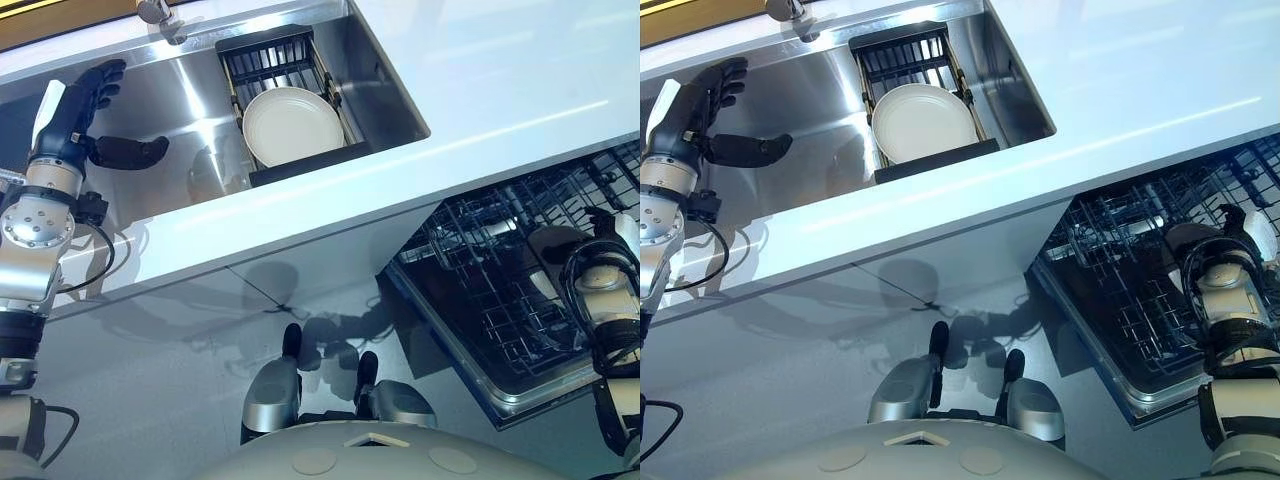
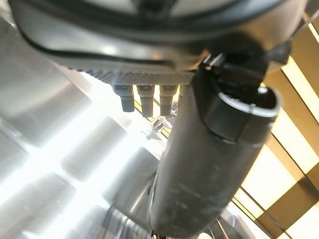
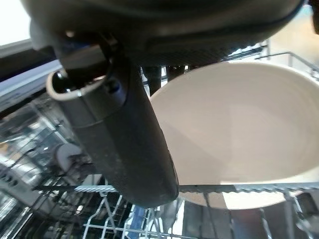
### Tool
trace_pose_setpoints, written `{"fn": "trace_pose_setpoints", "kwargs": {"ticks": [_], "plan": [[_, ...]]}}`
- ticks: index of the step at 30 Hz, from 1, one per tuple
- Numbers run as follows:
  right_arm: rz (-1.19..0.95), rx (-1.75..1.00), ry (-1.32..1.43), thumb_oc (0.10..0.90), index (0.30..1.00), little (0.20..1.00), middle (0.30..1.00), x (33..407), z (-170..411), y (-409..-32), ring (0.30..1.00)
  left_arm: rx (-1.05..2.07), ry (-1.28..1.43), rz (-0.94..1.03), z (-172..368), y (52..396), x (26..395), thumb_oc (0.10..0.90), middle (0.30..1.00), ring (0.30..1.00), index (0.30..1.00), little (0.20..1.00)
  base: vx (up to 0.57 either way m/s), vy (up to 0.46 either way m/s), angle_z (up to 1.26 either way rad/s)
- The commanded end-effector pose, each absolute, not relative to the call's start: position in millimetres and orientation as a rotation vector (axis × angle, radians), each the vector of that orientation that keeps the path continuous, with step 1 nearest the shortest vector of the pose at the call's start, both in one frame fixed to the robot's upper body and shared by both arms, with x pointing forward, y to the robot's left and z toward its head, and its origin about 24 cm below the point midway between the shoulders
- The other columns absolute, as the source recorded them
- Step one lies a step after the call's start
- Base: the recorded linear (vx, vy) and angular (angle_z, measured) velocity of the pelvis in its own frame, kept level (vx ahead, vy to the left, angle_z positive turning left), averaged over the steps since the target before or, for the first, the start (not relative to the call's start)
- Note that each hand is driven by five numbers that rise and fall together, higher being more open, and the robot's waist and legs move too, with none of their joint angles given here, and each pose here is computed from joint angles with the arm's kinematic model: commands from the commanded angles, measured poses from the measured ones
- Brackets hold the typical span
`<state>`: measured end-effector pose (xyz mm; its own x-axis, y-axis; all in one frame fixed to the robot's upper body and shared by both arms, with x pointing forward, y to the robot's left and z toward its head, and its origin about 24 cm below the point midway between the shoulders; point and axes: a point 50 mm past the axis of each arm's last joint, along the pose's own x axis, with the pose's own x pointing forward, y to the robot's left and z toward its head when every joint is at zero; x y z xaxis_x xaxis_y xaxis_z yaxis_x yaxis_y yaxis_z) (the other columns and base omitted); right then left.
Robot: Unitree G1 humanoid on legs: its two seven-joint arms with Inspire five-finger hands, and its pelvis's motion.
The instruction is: Pick up plates and place into dishwasher.
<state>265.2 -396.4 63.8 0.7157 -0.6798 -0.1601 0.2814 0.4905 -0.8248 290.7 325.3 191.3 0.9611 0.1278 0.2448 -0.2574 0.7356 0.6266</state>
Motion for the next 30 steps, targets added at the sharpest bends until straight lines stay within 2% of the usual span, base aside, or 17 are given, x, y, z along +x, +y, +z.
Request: {"fn": "trace_pose_setpoints", "kwargs": {"ticks": [1,10,16,20,23,30], "plan": [[-0.64,-1.07,0.319,0.8,0.9,0.9,0.9,268,110,-406,0.9,0.727,-0.471,0.254,253,319,281,0.8,0.9,0.9,0.9,0.9,-0.05,0.063,-0.03],[-0.63,-1.052,0.199,0.8,0.9,0.9,0.9,271,127,-400,0.9,0.728,-0.472,0.251,248,318,280,0.8,0.9,0.9,0.9,0.9,-0.06,0.091,-0.1],[-0.592,-1.016,-0.105,0.8,0.9,0.9,0.9,280,164,-366,0.9,0.758,-0.458,0.251,247,318,278,0.8,0.9,0.9,0.9,0.9,-0.1,0.156,-0.18],[-0.599,-0.998,-0.238,0.8,0.9,0.9,0.9,277,186,-356,0.9,0.835,-0.427,0.242,250,319,281,0.8,0.9,0.9,0.9,0.9,-0.09,0.139,-0.2],[-0.586,-0.964,-0.365,0.8,0.9,0.9,0.9,274,208,-345,0.9,0.983,-0.379,0.264,259,327,284,0.8,0.9,0.9,0.9,0.9,-0.1,0.166,-0.26],[-0.503,-0.849,-0.512,0.8,0.9,0.9,0.9,269,222,-323,0.9,1.102,-0.223,0.312,260,355,283,0.8,0.9,0.9,0.9,0.9,-0.05,0.133,-0.26]]}}
